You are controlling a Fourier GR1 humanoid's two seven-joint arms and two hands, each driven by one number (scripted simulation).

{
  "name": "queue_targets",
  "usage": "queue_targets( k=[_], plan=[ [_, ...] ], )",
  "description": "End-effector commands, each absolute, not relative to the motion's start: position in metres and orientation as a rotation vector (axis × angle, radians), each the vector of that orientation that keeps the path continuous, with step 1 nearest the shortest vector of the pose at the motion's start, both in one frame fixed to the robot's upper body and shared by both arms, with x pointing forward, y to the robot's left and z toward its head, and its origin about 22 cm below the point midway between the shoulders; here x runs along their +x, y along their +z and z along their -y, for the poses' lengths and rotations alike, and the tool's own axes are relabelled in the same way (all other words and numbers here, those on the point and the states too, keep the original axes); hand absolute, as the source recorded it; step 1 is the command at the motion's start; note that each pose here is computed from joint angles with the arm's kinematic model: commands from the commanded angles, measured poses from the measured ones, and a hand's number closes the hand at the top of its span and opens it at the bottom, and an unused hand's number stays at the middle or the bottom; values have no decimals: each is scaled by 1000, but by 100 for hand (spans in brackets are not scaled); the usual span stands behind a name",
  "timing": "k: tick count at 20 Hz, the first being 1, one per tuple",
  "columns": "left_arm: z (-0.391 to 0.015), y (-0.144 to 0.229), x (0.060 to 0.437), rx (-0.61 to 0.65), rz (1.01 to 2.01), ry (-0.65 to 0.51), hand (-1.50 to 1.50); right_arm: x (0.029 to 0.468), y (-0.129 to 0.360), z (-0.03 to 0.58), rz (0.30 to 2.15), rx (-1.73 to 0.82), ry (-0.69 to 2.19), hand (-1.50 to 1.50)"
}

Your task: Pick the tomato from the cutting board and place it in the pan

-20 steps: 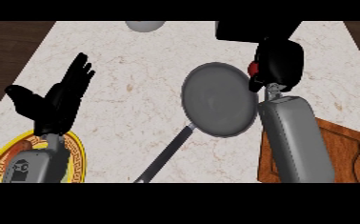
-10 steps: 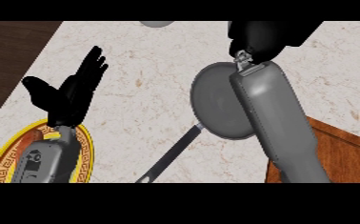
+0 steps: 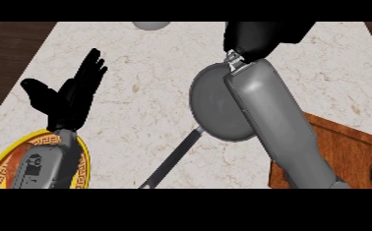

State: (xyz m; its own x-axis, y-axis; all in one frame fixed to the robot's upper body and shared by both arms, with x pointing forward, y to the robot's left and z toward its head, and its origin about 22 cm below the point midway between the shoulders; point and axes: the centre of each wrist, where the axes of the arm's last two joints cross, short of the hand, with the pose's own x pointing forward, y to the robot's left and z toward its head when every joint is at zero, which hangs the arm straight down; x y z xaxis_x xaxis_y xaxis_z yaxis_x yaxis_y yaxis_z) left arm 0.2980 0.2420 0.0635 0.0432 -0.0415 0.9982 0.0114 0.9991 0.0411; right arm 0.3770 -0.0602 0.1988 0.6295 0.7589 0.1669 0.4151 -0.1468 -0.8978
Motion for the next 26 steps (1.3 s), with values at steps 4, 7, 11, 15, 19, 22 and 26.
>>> queue_targets(
  k=[4, 7, 11, 15, 19, 22, 26],
  plan=[
    [-265, 57, 296, 74, 1519, 7, 0, 364, 158, 60, 826, -1707, 201, 150],
    [-248, 64, 288, 62, 1526, -3, 0, 364, 130, 64, 848, -1662, 207, 150],
    [-269, 70, 291, 89, 1529, 15, 0, 366, 99, 79, 881, -1601, 233, 150],
    [-254, 66, 290, 71, 1523, 25, 0, 367, 71, 90, 847, -1586, 248, 150],
    [-255, 59, 286, 80, 1521, 28, 0, 360, 52, 123, 722, -1484, 109, 150],
    [-264, 62, 286, 86, 1514, 9, 0, 360, 40, 136, 697, -1386, 51, -150],
    [-257, 69, 290, 56, 1535, 19, 0, 343, 11, 127, 740, -1316, 71, -150]
  ],
)
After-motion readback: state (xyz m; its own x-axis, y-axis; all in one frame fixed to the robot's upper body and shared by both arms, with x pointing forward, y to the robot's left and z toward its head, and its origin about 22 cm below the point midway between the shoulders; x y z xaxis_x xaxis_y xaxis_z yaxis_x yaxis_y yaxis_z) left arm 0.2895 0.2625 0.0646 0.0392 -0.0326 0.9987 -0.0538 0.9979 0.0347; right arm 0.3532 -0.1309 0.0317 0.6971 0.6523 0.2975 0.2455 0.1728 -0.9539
